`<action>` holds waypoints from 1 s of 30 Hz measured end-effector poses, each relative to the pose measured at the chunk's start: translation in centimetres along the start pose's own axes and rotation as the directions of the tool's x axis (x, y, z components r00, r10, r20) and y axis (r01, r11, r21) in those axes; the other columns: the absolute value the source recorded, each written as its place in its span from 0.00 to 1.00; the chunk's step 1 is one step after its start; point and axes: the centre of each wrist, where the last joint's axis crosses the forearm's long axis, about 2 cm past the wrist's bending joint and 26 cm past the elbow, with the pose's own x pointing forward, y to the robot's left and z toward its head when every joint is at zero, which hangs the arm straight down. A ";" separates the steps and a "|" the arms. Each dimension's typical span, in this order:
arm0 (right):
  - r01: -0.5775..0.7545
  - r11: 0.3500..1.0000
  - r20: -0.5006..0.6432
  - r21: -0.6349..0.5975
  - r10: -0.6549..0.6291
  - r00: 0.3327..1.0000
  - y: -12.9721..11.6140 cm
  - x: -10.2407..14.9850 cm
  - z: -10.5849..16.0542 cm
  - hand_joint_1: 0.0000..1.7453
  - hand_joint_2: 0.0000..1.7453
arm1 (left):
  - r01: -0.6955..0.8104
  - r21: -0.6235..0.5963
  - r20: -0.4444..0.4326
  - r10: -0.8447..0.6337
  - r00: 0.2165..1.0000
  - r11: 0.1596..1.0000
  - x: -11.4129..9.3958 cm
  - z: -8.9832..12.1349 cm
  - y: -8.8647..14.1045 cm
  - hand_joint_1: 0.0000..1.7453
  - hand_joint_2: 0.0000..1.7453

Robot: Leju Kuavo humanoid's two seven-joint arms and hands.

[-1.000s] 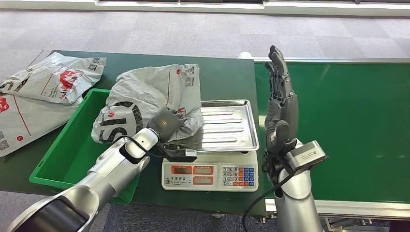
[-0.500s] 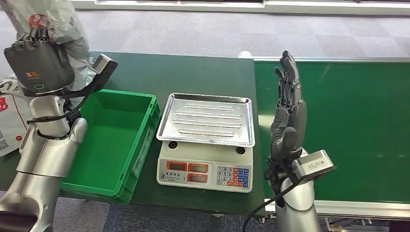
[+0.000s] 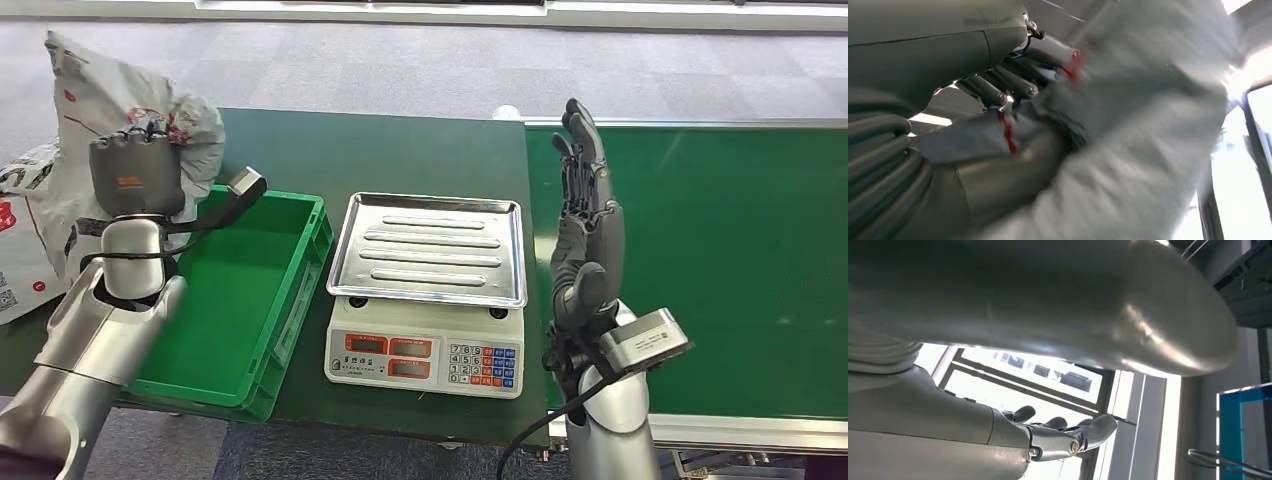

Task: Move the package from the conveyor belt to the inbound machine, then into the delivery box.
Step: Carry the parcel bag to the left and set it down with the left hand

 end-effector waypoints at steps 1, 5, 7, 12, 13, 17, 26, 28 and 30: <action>0.003 1.000 0.005 0.002 -0.003 1.000 -0.1 0.0 -0.2 0.00 0.00 | 0.012 -0.061 0.056 -0.009 0.998 0.998 0.4 0.5 -1.0 0.00 0.00; 0.017 1.000 0.017 0.006 -0.017 1.000 -0.2 -0.4 -0.4 0.00 0.00 | 0.025 -0.222 0.228 0.027 0.973 0.975 2.4 3.7 -5.1 0.00 0.00; 0.021 1.000 0.017 0.009 -0.021 1.000 -0.2 -0.6 -0.4 0.00 0.00 | 0.016 -0.249 0.260 0.051 0.964 0.968 3.2 5.2 -6.3 0.00 0.00; 0.020 1.000 0.016 0.012 -0.020 1.000 -0.2 -0.9 -0.8 0.00 0.00 | 0.000 -0.298 0.320 0.100 0.942 0.954 4.9 7.0 -7.4 0.00 0.00; 0.019 1.000 0.016 0.012 -0.019 1.000 -0.2 -1.0 -0.9 0.00 0.00 | -0.004 -0.303 0.331 0.109 0.937 0.953 5.1 7.1 -7.4 0.00 0.00; 0.018 1.000 0.011 0.012 -0.018 1.000 -0.3 -1.2 -1.1 0.00 0.00 | -0.019 -0.305 0.370 0.137 0.919 0.952 5.6 7.0 -7.2 0.00 0.00; 0.018 1.000 0.003 0.013 -0.018 1.000 -0.3 -1.5 -1.1 0.00 0.00 | -0.049 -0.303 0.396 0.173 0.902 0.952 6.2 7.3 -7.0 0.00 0.00; 0.019 1.000 0.001 0.012 -0.019 1.000 -0.3 -1.5 -1.1 0.00 0.00 | -0.060 -0.298 0.406 0.183 0.896 0.953 6.1 7.2 -6.9 0.00 0.00; 0.019 1.000 0.000 0.012 -0.019 1.000 -0.3 -1.5 -1.1 0.00 0.00 | -0.067 -0.294 0.410 0.190 0.892 0.954 6.1 7.0 -6.8 0.00 0.00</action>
